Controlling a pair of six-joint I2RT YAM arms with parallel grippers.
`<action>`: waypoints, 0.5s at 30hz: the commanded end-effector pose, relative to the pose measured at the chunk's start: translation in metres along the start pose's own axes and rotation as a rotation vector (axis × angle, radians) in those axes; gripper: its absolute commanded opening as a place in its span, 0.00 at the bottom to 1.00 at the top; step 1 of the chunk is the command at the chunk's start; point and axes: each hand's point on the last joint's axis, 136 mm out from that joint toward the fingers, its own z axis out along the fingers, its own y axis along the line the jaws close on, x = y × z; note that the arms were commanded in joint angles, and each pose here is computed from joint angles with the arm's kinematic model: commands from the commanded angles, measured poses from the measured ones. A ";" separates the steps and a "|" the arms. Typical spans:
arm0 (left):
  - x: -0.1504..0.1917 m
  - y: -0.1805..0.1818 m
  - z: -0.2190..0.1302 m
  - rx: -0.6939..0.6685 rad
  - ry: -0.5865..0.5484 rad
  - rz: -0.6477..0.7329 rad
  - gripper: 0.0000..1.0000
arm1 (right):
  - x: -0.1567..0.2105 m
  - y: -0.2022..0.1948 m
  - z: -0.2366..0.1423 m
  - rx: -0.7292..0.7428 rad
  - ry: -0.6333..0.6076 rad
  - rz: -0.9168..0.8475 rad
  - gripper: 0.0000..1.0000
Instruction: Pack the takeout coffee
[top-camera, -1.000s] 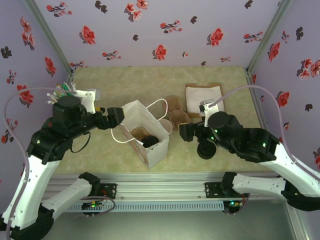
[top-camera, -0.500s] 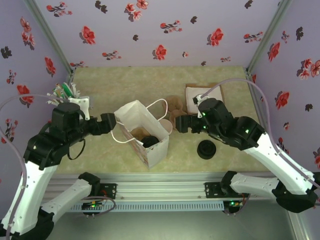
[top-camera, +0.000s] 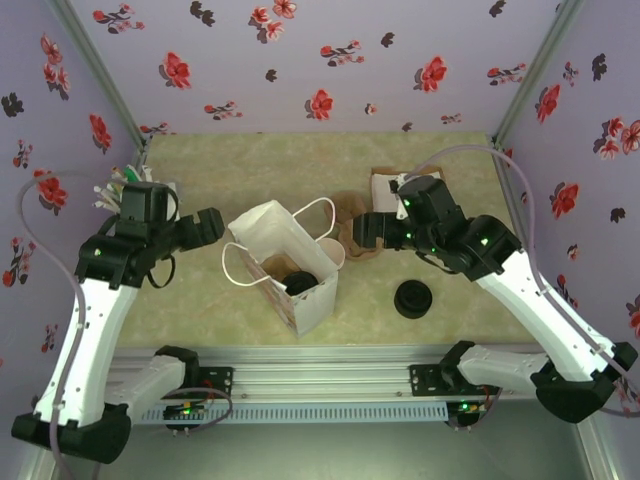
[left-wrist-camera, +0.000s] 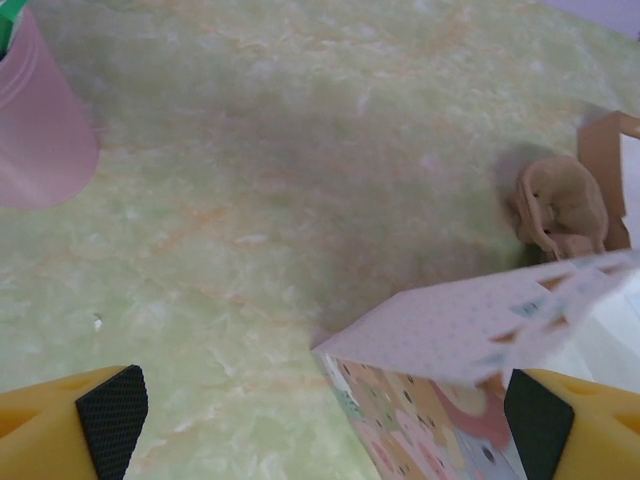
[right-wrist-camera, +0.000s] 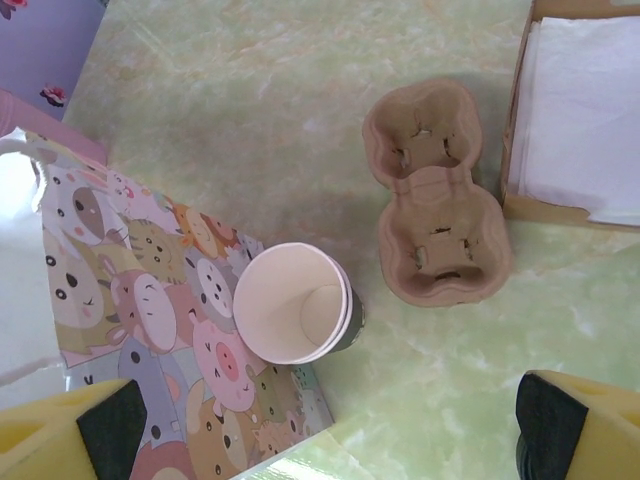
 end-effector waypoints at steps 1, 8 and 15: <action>-0.016 0.007 0.003 -0.012 -0.036 -0.015 0.94 | -0.005 -0.004 -0.002 -0.019 0.002 0.023 0.97; -0.047 0.036 -0.001 -0.108 -0.055 -0.057 0.94 | -0.021 0.015 -0.014 -0.129 -0.056 -0.024 0.95; -0.083 0.057 -0.004 -0.191 -0.076 -0.075 0.92 | -0.063 0.057 -0.006 -0.241 -0.082 -0.092 0.92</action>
